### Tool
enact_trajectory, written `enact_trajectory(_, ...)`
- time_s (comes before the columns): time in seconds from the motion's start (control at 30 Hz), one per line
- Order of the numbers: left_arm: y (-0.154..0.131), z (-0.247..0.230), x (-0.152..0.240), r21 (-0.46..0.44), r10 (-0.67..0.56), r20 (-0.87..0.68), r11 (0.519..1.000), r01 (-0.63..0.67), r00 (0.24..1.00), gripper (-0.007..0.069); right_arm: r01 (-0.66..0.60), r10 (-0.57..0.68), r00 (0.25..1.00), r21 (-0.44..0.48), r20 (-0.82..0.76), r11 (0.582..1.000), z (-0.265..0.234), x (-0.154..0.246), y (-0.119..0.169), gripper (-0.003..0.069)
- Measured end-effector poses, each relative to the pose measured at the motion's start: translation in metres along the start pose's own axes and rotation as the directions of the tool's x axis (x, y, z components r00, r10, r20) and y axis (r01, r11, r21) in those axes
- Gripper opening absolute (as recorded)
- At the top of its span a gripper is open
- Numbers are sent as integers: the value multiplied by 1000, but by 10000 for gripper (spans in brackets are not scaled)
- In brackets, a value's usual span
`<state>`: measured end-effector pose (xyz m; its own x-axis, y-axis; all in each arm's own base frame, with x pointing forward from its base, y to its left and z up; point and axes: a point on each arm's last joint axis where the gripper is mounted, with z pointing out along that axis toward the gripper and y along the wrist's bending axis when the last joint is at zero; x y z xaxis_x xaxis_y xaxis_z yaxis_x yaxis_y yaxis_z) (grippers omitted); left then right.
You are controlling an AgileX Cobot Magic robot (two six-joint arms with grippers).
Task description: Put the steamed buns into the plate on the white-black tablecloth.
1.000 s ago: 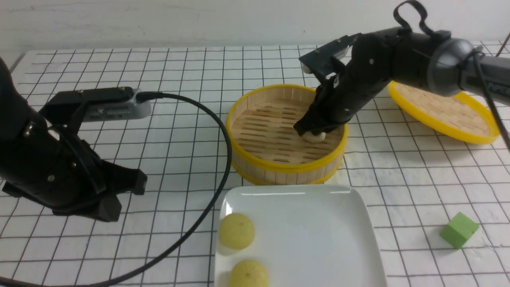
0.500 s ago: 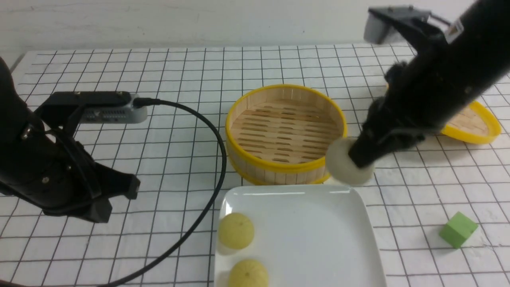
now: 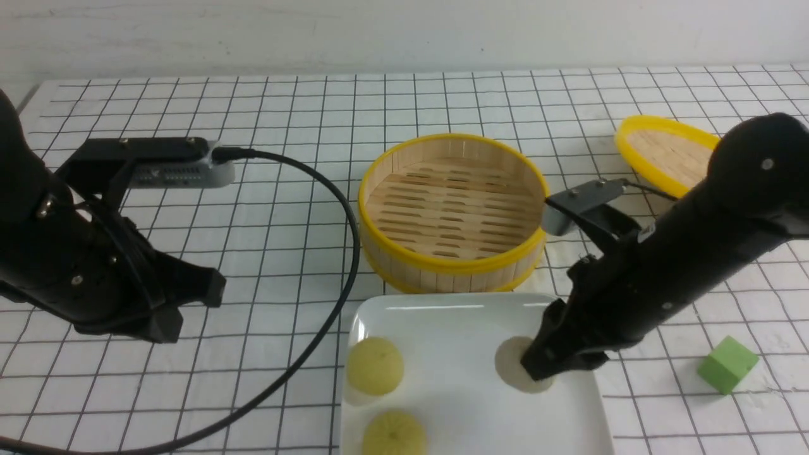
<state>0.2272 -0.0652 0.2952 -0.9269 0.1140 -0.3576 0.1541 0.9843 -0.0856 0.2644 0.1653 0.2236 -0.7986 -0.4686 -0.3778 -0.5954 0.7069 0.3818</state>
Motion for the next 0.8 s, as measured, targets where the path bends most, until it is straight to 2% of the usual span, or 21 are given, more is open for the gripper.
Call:
enact_trajectory(0.07, 0, 0, 0, 0, 0, 0, 1000, 0, 1000, 48, 10, -10, 1000, -9, -14, 1000, 3, 1, 3, 355)
enact_trajectory(0.17, 0, 0, 0, 1, -1, 1, 1000, 1, 1000, 53, 26, -27, 999, -20, -23, 999, 2, 2, 9, 412)
enact_trajectory(0.33, 0, 0, 0, 1, -1, 1, 1000, 1, 1000, 55, 79, -80, 997, -29, -16, 996, -24, 8, 23, 413)
enact_trajectory(0.47, -1, 0, 2, 10, -8, -22, 1000, 8, 1000, 55, 144, -144, 989, 39, 20, 989, -82, 30, 48, 283)
enact_trajectory(0.6, -1, 0, 4, 14, -11, -42, 1000, 11, 999, 55, 124, -139, 986, 152, 88, 981, -139, 65, 69, 104)
enact_trajectory(0.7, -1, 0, 4, 15, -12, -44, 1000, 12, 999, 59, 65, -124, 961, 233, 248, 970, -180, 99, 84, -1)
enact_trajectory(0.8, -1, 0, 4, 15, -12, -44, 1000, 12, 999, 62, 13, -138, 872, 259, 469, 966, -204, 132, 95, -15)
